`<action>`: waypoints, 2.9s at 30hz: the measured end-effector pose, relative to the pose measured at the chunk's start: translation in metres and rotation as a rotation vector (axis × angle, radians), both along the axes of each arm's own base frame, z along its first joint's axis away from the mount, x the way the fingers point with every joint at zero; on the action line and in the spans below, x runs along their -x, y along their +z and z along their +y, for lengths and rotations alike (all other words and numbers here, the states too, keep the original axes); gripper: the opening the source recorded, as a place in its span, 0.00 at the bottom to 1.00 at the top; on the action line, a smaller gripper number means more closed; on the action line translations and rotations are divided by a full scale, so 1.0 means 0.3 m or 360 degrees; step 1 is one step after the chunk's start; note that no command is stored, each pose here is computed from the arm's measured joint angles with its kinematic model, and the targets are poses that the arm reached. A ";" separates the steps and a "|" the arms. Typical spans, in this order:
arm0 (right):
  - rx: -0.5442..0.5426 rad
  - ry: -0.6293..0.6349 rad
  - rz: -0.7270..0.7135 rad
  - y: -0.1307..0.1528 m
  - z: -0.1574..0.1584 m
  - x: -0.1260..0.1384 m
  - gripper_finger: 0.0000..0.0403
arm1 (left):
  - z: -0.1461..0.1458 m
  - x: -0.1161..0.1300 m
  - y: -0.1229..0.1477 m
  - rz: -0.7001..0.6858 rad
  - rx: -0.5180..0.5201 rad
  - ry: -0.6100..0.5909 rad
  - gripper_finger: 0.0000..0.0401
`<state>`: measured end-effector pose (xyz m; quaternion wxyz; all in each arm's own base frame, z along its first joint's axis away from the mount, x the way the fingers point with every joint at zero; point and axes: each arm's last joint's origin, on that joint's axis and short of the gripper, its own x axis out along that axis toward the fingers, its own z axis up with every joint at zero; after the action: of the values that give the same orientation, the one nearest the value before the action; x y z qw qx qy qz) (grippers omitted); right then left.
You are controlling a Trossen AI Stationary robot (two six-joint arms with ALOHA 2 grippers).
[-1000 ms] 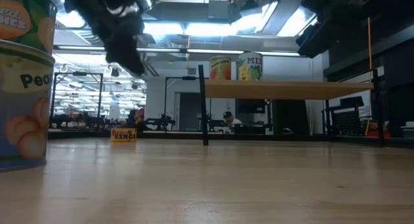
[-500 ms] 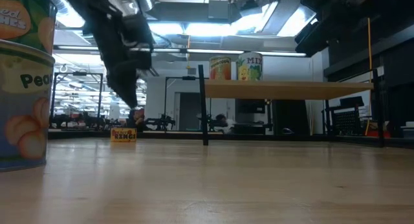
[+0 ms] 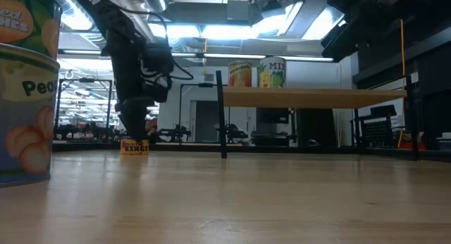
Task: Pick and place cans onto a shelf
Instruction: Put the yellow canned pineapple rings on the shelf
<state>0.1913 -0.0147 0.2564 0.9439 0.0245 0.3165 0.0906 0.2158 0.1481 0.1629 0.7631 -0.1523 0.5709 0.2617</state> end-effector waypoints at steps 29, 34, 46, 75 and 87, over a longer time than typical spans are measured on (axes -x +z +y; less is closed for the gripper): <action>0.0001 0.0001 0.0002 0.000 0.000 0.000 0.35 | -0.012 -0.012 -0.012 0.0047 -0.0028 -0.0034 0.02; 0.0001 0.0001 0.0002 0.000 0.000 0.000 0.35 | -0.032 -0.023 -0.012 0.0073 -0.0048 -0.0070 0.01; 0.0000 0.0000 0.0002 0.000 0.000 0.000 0.35 | -0.118 -0.088 0.103 0.0241 0.0014 -0.0242 0.01; -0.0002 -0.0002 0.0003 0.000 0.000 0.000 0.35 | -0.324 -0.228 0.671 -0.0178 -0.0145 -0.0481 0.00; 0.0000 -0.0001 0.0001 0.000 0.000 0.000 0.35 | -0.323 -0.244 0.776 -0.0390 -0.0213 -0.0531 0.00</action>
<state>0.1913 -0.0147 0.2564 0.9439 0.0245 0.3167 0.0903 0.2891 0.0513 0.3958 0.8680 -0.0355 0.4725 0.1486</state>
